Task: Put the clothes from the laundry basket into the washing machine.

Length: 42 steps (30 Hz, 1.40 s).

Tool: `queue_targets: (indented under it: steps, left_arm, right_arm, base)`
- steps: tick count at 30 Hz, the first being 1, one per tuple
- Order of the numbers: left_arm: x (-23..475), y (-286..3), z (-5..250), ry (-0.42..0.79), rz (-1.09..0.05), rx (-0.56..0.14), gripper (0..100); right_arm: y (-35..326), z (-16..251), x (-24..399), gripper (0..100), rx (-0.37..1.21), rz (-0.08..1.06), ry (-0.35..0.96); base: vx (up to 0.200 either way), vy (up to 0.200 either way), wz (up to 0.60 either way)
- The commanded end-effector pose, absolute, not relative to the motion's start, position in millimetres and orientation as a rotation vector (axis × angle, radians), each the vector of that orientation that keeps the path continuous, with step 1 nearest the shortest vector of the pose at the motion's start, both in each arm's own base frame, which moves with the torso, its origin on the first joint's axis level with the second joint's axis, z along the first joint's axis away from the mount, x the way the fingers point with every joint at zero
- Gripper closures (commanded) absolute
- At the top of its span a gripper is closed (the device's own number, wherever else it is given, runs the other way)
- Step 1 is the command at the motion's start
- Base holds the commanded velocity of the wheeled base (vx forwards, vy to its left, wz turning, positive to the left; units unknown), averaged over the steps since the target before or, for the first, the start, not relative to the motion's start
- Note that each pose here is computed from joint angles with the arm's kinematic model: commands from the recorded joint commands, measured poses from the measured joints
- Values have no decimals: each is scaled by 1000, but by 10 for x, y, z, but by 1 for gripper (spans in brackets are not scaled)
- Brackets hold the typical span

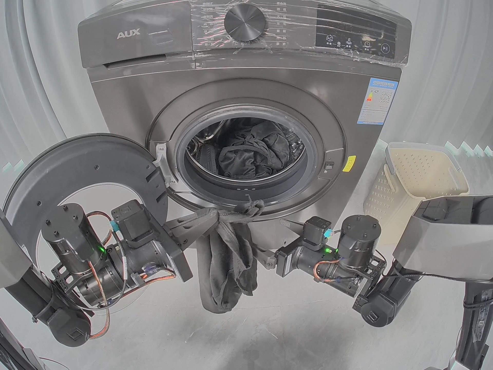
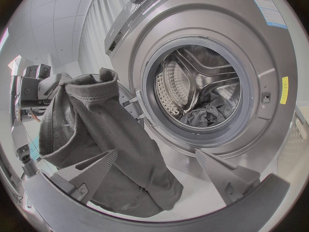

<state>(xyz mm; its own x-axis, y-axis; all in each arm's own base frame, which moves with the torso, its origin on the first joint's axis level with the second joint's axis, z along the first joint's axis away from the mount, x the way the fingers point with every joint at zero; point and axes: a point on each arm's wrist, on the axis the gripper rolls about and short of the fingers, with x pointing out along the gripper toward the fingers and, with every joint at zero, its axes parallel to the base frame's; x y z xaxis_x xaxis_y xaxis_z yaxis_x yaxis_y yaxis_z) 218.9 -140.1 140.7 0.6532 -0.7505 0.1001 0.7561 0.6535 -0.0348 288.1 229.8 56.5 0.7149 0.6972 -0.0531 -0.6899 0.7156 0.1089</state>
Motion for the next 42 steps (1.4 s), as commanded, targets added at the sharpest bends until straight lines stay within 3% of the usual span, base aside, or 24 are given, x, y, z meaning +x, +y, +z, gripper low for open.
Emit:
queue_targets:
  steps: [1,8,30,31,42]
  left_arm:
    - [2191,-1403,1411,-81,-855,-76,100]
    - [2193,-1399,1411,-81,-854,-76,100]
    - [2183,-1398,1391,-72,-855,-75,100]
    - [2185,-1394,1391,-72,-854,-75,100]
    - [2186,-1386,1361,-58,-850,-73,100]
  right_arm:
    - [2360,526,2790,0,80,807,106]
    - [2505,525,2600,0,78,877,120]
    - [2697,594,2879,0,121,899,-1]
    - [2696,594,2879,100,122,896,-1]
    - [2555,777,2753,100,124,889,-9]
  base:
    - [0,0,0]
    - [0,0,0]
    - [0,0,0]
    - [0,0,0]
    - [0,0,0]
